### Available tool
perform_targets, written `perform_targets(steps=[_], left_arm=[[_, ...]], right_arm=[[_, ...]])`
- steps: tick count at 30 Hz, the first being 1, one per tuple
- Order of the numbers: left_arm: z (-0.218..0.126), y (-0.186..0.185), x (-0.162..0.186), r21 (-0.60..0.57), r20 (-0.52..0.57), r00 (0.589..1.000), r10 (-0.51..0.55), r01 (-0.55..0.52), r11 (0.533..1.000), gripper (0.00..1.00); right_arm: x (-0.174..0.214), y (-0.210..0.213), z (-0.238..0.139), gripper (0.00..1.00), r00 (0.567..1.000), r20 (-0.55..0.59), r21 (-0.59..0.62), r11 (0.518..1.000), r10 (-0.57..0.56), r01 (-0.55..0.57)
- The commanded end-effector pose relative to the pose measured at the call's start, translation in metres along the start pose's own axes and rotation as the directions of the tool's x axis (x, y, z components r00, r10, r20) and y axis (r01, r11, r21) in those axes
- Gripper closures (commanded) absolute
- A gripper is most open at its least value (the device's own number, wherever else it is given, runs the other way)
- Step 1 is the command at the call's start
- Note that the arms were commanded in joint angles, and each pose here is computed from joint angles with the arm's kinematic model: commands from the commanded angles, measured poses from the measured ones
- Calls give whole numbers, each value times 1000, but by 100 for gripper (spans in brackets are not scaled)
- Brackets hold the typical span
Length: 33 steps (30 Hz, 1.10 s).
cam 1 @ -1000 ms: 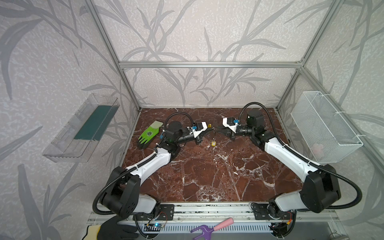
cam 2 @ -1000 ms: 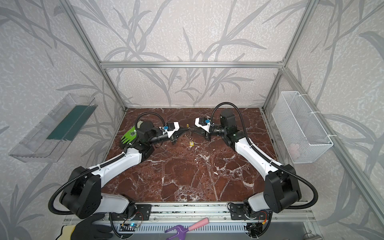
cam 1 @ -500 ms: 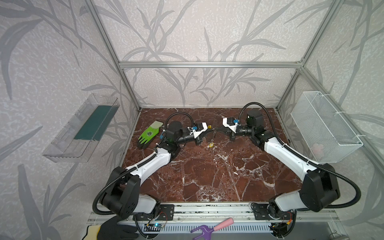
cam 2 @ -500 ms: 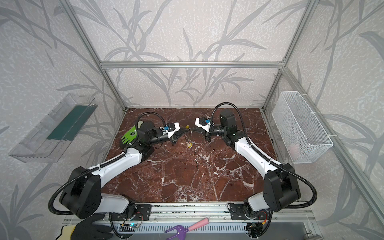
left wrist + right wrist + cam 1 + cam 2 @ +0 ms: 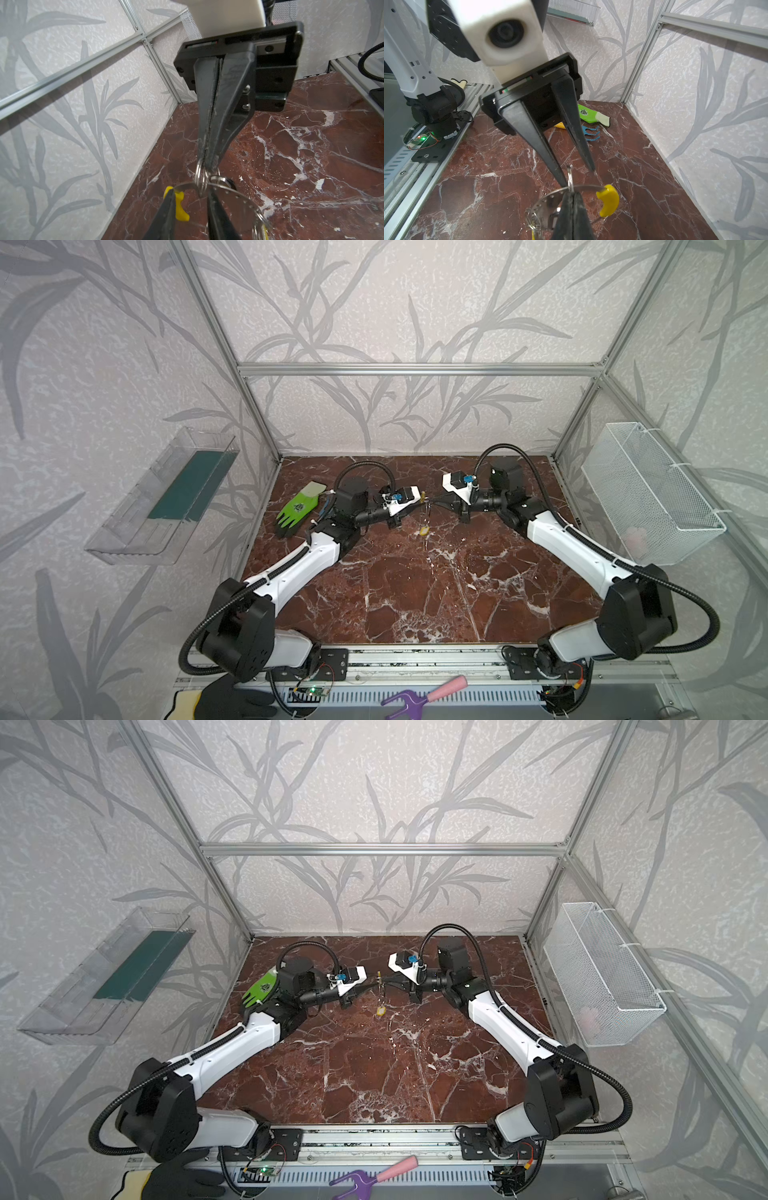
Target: Put the keys on the keyring
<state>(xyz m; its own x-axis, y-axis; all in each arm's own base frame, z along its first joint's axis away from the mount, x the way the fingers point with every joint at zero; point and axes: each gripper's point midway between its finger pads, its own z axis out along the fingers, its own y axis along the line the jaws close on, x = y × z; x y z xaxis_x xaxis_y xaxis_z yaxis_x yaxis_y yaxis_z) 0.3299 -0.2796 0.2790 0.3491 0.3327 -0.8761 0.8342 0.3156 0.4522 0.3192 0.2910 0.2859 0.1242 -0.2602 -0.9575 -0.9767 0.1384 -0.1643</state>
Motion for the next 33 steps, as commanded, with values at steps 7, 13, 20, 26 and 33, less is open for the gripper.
perform_targets(steps=[7, 13, 20, 26, 33], left_arm=[[-10, 8, -6, -36, -106, 983, 151, -156, 987, 66], [-10, 4, -8, -27, -119, 979, 165, -169, 985, 66], [-8, 4, -8, -24, -121, 982, 147, -151, 988, 66], [-4, 5, -6, -23, -125, 983, 133, -137, 990, 67], [2, -2, -8, 7, -104, 987, 124, -124, 992, 69]], right_arm=[[9, -3, 7, 100, 988, -131, -2, 997, 77, -78], [20, -5, 14, 100, 968, -231, 18, 995, 100, -98], [20, -3, 17, 100, 964, -247, 15, 996, 94, -93], [17, 2, 17, 100, 964, -253, 11, 997, 83, -83], [16, 5, 15, 100, 963, -258, 12, 997, 77, -77]])
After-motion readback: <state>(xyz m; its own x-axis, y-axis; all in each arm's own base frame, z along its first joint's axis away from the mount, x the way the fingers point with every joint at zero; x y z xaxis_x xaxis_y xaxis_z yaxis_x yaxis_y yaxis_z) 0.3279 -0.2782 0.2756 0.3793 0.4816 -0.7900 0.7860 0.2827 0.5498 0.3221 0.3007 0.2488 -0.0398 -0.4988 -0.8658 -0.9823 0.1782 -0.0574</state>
